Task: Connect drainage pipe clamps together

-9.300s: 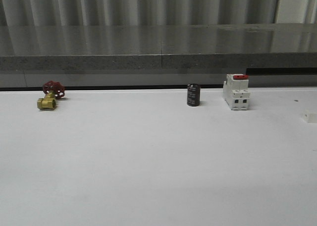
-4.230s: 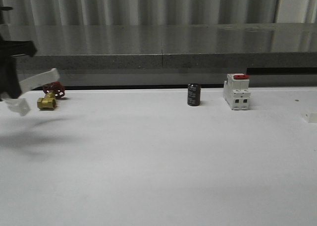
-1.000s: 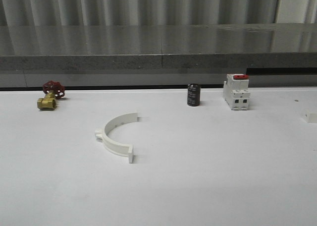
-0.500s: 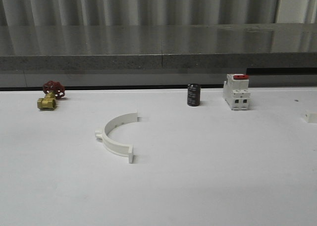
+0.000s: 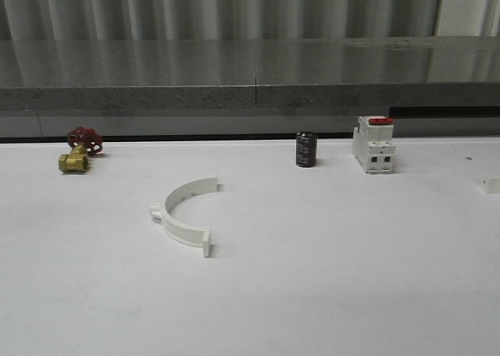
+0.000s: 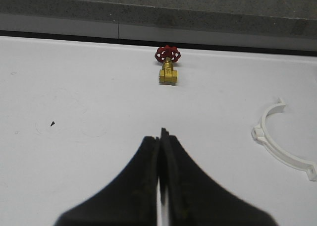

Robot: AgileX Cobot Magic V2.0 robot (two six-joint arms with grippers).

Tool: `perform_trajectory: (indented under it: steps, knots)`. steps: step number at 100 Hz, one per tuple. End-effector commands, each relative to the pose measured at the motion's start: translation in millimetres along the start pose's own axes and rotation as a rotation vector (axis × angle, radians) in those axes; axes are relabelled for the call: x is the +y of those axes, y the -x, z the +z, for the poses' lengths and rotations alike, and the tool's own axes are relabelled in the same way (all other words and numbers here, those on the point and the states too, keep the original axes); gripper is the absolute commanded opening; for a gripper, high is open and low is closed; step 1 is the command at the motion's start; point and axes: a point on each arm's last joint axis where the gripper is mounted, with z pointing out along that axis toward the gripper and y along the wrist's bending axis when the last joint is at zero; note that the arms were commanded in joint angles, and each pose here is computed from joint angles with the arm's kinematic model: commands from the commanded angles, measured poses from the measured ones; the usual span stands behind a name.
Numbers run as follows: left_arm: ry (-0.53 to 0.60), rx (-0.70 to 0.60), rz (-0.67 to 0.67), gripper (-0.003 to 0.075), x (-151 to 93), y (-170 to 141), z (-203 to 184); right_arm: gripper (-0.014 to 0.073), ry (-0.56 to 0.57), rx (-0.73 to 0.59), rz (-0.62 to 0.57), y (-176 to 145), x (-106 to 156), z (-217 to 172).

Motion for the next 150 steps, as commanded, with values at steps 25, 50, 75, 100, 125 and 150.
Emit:
perform_trajectory:
  steps: [25, 50, 75, 100, 125, 150]
  knots:
    - [-0.02, -0.086, 0.001, -0.002, -3, 14, -4, -0.0066, -0.025, 0.246, -0.002, 91, 6, 32]
    - [-0.02, -0.086, 0.001, -0.002, -3, 14, -4, -0.0066, -0.041, 0.499, 0.005, 112, 7, 98]
    - [-0.02, -0.086, 0.001, -0.002, -3, 14, -4, -0.0065, -0.052, 0.653, 0.007, 91, 5, 141]
    - [-0.02, -0.086, 0.001, -0.002, -3, 14, -4, 0.0183, -0.06, 0.8, 0.016, 74, 5, 146]
    - [-0.02, -0.086, 0.001, -0.002, -3, 14, -4, 0.0544, -0.053, 0.81, 0.053, 76, 7, 146]
    - [-0.02, -0.086, 0.001, -0.002, -3, 14, -4, 0.0547, -0.078, 0.927, 0.08, 105, 2, 175]
